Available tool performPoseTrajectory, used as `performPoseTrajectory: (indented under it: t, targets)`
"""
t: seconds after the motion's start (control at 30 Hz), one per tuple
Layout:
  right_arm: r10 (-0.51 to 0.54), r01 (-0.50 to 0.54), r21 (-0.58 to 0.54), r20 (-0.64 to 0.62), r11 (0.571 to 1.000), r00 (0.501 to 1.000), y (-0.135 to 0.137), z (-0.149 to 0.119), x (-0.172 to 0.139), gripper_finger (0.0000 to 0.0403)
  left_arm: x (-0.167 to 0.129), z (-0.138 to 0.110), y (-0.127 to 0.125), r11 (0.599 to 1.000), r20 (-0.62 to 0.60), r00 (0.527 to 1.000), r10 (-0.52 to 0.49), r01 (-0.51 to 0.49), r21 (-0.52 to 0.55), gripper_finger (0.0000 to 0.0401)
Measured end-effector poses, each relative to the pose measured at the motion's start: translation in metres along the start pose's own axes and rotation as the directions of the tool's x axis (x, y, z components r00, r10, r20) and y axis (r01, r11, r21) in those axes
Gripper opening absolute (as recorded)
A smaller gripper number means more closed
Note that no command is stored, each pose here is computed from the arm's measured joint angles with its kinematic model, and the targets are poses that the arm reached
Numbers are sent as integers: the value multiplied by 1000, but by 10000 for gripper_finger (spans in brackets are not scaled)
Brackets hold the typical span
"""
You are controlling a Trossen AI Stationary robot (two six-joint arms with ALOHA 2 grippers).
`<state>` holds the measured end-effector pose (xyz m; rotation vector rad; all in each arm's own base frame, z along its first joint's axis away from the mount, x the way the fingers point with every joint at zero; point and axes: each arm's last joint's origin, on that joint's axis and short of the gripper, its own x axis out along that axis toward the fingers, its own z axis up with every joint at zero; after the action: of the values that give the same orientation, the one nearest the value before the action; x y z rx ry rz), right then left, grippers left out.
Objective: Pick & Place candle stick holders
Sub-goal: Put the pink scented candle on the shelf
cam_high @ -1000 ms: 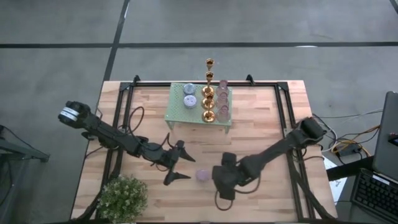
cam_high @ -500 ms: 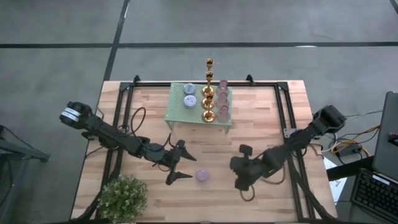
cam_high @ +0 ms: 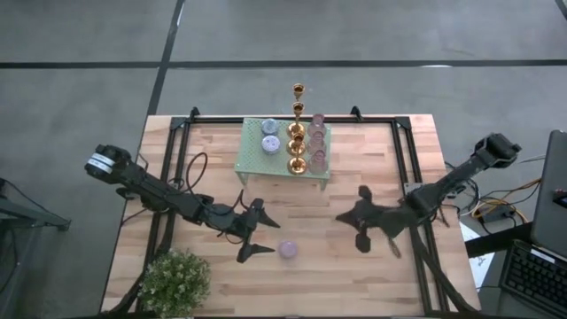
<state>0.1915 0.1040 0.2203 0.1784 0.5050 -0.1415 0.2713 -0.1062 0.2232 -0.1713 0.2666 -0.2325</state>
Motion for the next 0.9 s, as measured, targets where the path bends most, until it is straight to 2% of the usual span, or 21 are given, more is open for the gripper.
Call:
performPoseTrajectory:
  t: [0.27, 0.37, 0.53, 0.9]
  targets:
    - [58, -62, 29, 133, 998, 989, -25, -15, -19, 8, 0, 0, 0, 1000, 1, 1000, 4, -4, 4, 355]
    - [123, -117, -40, 213, 992, 969, -30, -23, -21, 8, 0, 0, 1, 1000, 1, 1000, 4, -4, 4, 355]
    - [278, -229, -176, 342, 957, 898, -37, -36, -26, 8, 0, 0, 1, 1000, 1, 1000, 5, -5, 4, 355]
    - [312, -259, -179, 426, 949, 849, -62, -55, -45, 8, 0, -1, 2, 1000, 0, 1000, 12, -12, 4, 355]
